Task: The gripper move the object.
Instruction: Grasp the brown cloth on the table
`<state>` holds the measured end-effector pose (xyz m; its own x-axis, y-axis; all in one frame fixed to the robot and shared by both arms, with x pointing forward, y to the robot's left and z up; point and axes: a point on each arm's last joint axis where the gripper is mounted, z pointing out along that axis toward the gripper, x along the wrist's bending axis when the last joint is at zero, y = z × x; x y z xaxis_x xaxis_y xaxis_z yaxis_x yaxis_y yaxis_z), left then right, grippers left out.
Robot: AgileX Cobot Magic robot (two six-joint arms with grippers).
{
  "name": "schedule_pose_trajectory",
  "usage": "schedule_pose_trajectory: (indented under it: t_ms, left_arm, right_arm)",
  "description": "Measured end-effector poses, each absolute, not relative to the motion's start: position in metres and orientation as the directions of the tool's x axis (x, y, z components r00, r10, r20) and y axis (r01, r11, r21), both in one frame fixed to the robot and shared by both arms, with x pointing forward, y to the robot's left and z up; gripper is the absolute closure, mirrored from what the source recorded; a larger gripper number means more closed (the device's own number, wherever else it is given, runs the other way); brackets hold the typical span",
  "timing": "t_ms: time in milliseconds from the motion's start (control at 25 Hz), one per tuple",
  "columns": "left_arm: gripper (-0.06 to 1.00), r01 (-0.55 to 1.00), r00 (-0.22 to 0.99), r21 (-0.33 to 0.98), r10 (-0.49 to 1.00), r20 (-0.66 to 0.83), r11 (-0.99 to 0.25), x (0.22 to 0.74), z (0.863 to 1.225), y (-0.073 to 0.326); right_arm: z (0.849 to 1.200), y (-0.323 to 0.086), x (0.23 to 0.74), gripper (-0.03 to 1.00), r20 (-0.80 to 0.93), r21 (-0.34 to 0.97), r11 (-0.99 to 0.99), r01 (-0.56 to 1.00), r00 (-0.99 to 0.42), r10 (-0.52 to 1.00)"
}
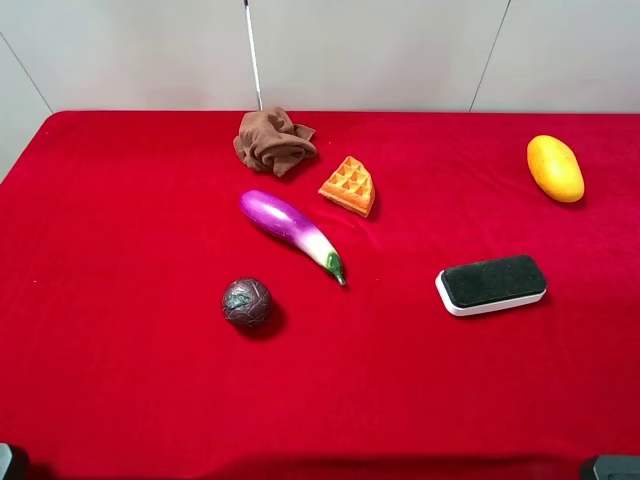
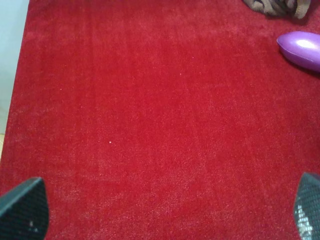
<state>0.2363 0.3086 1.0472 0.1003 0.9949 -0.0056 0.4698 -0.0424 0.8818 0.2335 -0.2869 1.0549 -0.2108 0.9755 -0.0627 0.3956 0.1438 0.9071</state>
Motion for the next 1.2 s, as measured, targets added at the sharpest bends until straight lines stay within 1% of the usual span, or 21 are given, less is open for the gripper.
schedule_pose_trajectory:
  t_ms: [1200]
  left_arm:
    - [-0.03, 0.470, 0.100, 0.882, 0.995, -0.006, -0.042, 0.2363, 1.0472, 0.3086]
  right_arm:
    - [1.0549, -0.2868, 0.2335, 0.34, -0.062, 0.907, 0.143, 0.396, -0.211, 0.975]
